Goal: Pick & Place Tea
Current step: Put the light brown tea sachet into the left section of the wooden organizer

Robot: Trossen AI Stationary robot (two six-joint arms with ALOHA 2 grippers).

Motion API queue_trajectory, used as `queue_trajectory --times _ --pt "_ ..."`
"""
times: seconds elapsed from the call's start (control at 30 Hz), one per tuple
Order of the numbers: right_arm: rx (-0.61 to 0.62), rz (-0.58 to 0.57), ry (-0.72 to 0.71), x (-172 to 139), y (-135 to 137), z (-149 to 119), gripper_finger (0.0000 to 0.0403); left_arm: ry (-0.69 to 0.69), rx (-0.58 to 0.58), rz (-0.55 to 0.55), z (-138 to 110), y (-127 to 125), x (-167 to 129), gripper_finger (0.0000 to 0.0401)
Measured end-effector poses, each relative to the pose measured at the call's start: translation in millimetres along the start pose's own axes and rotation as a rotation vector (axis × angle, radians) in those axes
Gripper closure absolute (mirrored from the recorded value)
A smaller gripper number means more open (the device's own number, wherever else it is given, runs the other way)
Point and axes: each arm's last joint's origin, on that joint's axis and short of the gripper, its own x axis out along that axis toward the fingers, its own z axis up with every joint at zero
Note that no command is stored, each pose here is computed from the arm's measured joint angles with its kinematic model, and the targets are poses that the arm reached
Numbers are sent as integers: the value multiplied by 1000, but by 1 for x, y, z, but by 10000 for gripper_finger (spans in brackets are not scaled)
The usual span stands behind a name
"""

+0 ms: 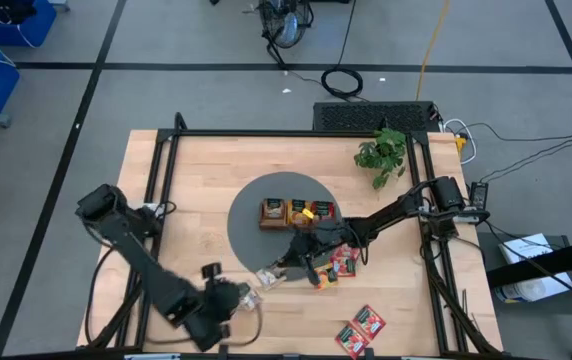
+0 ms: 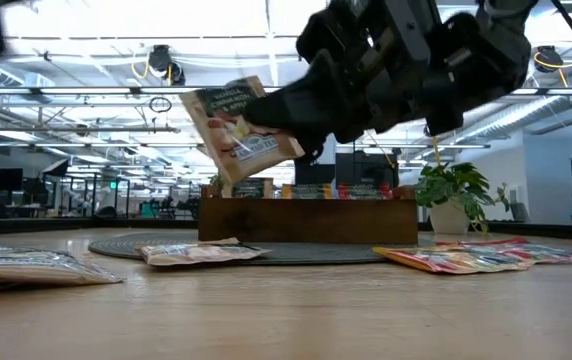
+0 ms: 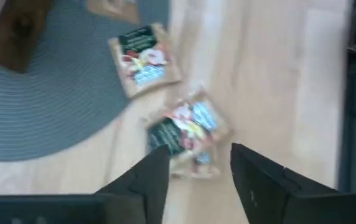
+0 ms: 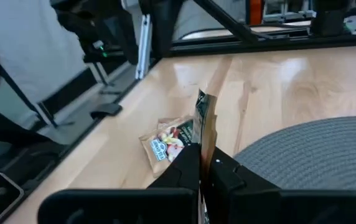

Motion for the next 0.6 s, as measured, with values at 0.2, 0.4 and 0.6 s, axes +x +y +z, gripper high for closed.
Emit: queue_trajectory --times 0.2,0.4,0.6 --pt "15 1 -55 -9 -13 2 403 -150 35 9 -31 -21 -22 305" --pt "-54 -7 -176 -17 -25 20 403 -430 53 44 -56 -34 -36 393" --pt "-115 -73 -258 -35 -42 46 403 -637 45 -1 -81 -37 -5 397"
